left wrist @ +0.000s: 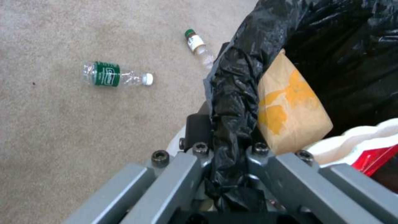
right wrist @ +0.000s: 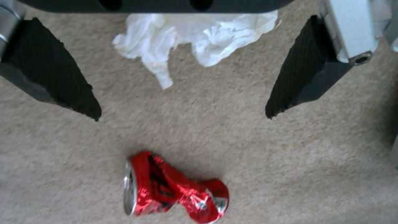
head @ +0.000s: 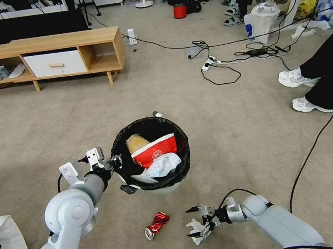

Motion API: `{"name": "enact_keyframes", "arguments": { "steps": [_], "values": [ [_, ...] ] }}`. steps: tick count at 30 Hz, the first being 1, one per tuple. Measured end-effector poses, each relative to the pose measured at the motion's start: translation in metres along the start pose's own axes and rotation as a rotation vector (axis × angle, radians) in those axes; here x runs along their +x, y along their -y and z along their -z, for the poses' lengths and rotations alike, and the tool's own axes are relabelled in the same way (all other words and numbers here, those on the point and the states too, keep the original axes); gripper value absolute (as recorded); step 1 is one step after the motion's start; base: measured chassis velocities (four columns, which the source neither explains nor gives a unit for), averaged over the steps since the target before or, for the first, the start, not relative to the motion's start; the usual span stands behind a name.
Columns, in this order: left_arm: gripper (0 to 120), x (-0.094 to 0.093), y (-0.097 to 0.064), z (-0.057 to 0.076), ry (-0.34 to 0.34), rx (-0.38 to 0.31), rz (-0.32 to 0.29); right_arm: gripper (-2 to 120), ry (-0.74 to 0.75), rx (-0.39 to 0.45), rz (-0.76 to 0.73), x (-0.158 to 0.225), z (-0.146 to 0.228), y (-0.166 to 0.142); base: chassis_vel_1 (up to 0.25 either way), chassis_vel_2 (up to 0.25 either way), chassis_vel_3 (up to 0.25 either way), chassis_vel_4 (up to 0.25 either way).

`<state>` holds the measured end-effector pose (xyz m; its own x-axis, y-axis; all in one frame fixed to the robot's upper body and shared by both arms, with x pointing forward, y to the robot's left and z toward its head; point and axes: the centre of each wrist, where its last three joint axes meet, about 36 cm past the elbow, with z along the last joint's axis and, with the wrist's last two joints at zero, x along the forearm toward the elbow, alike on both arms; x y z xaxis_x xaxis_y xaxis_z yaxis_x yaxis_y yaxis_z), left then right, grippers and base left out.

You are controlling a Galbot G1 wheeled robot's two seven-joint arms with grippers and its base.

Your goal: Pick up the trash bin and place the garbage on the floor into it.

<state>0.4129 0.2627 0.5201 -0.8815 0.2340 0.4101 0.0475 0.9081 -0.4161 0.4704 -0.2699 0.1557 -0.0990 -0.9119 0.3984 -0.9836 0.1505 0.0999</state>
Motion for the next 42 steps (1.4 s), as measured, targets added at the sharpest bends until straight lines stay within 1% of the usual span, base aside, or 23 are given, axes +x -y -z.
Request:
{"name": "enact_keyframes", "arguments": {
  "steps": [10, 18, 42],
  "values": [
    [2, -0.001, 0.0, 0.0, 0.001, 0.002, 0.0, 100, -0.02, -0.017, 0.002, 0.004, -0.009, -0.004, 0.0, 0.0, 0.0, 0.0],
    [2, -0.001, 0.0, 0.001, 0.004, 0.003, -0.001, 100, -0.043, -0.049, 0.002, 0.002, -0.023, -0.011, 0.0, 0.0, 0.0, 0.0],
    [2, -0.001, 0.001, -0.001, 0.002, 0.002, -0.001, 99, -0.052, -0.072, -0.021, 0.006, -0.034, -0.015, 0.0, 0.0, 0.0, 0.0]
  ]
}}
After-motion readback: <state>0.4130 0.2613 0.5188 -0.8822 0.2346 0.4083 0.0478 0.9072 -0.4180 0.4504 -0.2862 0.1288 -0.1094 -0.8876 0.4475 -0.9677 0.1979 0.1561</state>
